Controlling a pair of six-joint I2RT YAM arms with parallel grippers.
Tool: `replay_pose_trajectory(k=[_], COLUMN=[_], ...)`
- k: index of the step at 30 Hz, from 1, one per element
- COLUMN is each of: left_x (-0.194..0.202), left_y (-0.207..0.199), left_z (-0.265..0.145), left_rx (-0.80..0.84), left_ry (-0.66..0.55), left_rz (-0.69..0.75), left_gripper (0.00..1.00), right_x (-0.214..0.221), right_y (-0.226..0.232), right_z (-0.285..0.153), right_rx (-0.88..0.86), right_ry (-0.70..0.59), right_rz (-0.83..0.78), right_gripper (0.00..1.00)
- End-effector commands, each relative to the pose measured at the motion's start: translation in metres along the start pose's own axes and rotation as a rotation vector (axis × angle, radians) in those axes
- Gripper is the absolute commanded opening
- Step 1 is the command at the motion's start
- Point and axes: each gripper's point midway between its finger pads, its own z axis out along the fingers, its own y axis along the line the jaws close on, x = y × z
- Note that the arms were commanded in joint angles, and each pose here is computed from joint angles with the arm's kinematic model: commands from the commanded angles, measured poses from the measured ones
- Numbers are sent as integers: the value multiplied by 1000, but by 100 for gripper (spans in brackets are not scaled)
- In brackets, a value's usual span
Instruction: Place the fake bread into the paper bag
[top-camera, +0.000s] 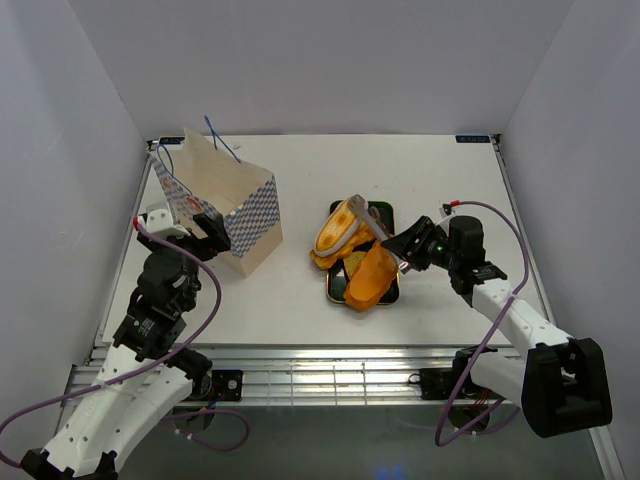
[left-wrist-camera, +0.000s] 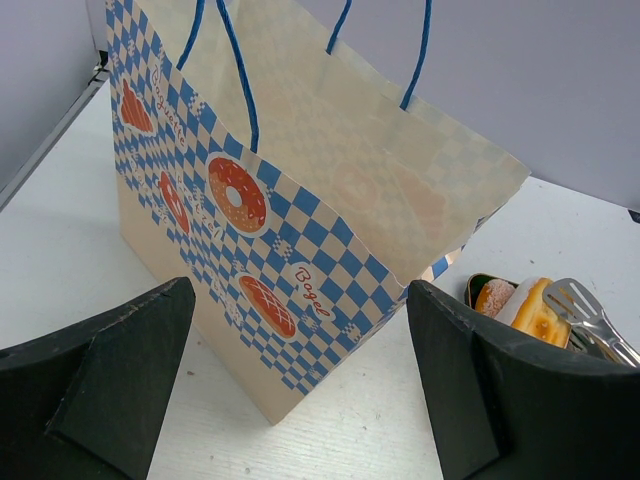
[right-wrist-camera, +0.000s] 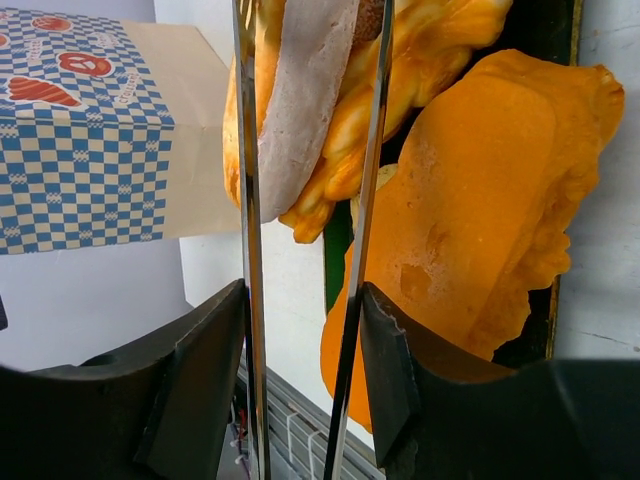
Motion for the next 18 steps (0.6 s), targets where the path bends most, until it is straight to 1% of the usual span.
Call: replay_pose_trajectory(k=[1,6,12,14,18], left_x=[-4,-4,-3,-4,-5], left_y=[-4,-4,-3,-3,-1], left_z=[-2,-1,-1,-1,-2], left_rx=[21,17,15,14,5], left_ry=[-4,-6,-5,-5,-9], left_rz=[-7,-7,-5,-5,-6], left_gripper=[98,97,97,98,98], right_x=[-7,-8,-16,-22,-39], right_y=[20,31,48,55,84], right_z=[0,-1,-9,-15,-34], right_rx=[-96,-140,-161,-164,-185], right_ry=[-15,-3,-25,-48,-112], right_rz=[-28,-36,-57,-84,-162], right_gripper=[53,49,36,32,30])
